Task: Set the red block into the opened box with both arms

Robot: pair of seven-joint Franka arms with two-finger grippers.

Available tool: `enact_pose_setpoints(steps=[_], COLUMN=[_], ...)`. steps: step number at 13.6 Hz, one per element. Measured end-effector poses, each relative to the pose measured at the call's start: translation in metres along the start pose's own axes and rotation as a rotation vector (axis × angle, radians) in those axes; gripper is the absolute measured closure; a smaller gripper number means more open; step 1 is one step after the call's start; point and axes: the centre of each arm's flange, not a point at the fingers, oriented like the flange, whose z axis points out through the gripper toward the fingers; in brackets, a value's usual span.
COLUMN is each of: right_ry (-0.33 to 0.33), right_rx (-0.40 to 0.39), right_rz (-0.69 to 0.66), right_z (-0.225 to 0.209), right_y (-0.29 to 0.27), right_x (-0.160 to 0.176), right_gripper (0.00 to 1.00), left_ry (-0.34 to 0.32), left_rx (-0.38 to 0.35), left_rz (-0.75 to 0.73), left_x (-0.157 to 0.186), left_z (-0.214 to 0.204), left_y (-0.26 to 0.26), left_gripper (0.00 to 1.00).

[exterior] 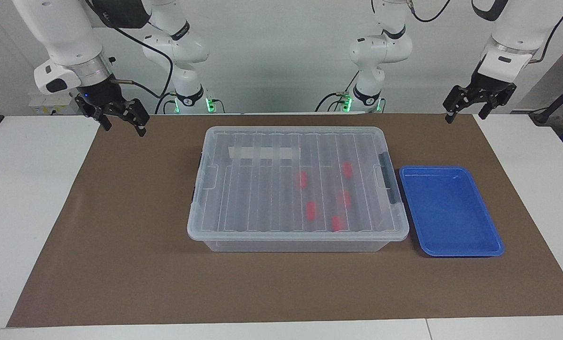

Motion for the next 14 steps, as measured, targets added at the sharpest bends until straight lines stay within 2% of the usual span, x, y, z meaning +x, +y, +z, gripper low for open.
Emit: enact_pose_setpoints(steps=[3, 14], right_ry=[0.002, -0.001], right_rx=[-0.022, -0.023], right_rz=[-0.023, -0.022], right_z=[0.001, 0.003], right_y=[-0.01, -0.008], right_x=[-0.003, -0.003], right_gripper=[0.0, 0.0], left_ry=[0.0, 0.001], left_rx=[0.0, -0.008], left_rz=[-0.002, 0.044], left_x=[0.0, -0.001], left_z=[0.0, -0.001], left_y=[0.0, 0.026], left_gripper=[0.0, 0.0])
